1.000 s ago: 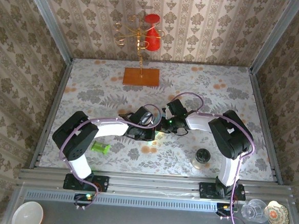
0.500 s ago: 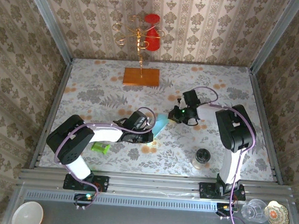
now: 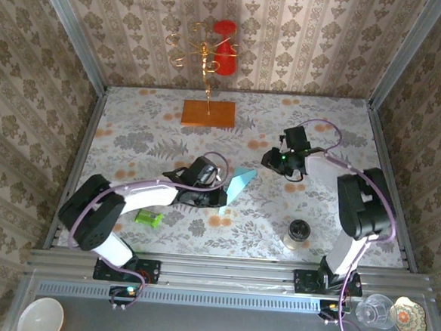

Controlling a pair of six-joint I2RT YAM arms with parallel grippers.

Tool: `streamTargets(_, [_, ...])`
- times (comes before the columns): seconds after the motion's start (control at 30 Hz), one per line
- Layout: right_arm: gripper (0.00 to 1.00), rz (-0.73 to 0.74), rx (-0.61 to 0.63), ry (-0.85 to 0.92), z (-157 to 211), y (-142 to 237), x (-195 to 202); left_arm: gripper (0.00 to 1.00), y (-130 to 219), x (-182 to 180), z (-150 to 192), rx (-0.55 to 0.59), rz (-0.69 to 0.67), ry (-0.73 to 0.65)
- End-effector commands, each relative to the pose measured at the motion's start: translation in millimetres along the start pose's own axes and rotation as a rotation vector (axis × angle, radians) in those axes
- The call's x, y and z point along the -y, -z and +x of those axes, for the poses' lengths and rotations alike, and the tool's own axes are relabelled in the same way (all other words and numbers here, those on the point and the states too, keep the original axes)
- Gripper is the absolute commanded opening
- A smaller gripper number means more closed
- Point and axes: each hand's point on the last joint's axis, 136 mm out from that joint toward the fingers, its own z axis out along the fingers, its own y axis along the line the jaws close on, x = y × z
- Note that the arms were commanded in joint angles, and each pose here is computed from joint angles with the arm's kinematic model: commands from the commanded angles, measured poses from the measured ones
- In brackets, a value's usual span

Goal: Fold a paper plane with a square sheet of paper (pick it up from the middle)

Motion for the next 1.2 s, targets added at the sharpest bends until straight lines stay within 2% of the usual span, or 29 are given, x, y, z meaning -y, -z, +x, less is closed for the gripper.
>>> streamTargets(0.0, [0.38, 0.064, 0.071, 0.035, 1, 30, 0, 0.25, 33, 11, -21, 0.101, 0.04, 0.0])
streamTargets(0.17, [0.49, 0.125, 0.069, 0.105, 28, 49, -18, 0.43, 66, -23, -29, 0.217, 0.013, 0.092])
streamTargets(0.33, [0.59, 0.21, 0.02, 0.129, 63, 47, -34, 0.58, 85, -66, -23, 0.274, -0.054, 0.17])
streamTargets(0.5, [0.64, 0.291, -0.004, 0.176, 94, 32, -54, 0.76, 97, -94, -13, 0.295, -0.149, 0.15])
streamTargets(0.63, [0.66, 0.385, -0.003, 0.22, 103, 18, -64, 0.86, 102, -102, -7, 0.318, -0.163, 0.126])
streamTargets(0.9, [0.69, 0.516, -0.002, 0.274, 106, -8, -72, 0.92, 103, -113, 5, 0.31, -0.185, 0.128])
streamTargets(1.17, [0.66, 0.599, -0.002, 0.269, 106, -8, -57, 0.93, 101, -112, 5, 0.303, -0.183, 0.125])
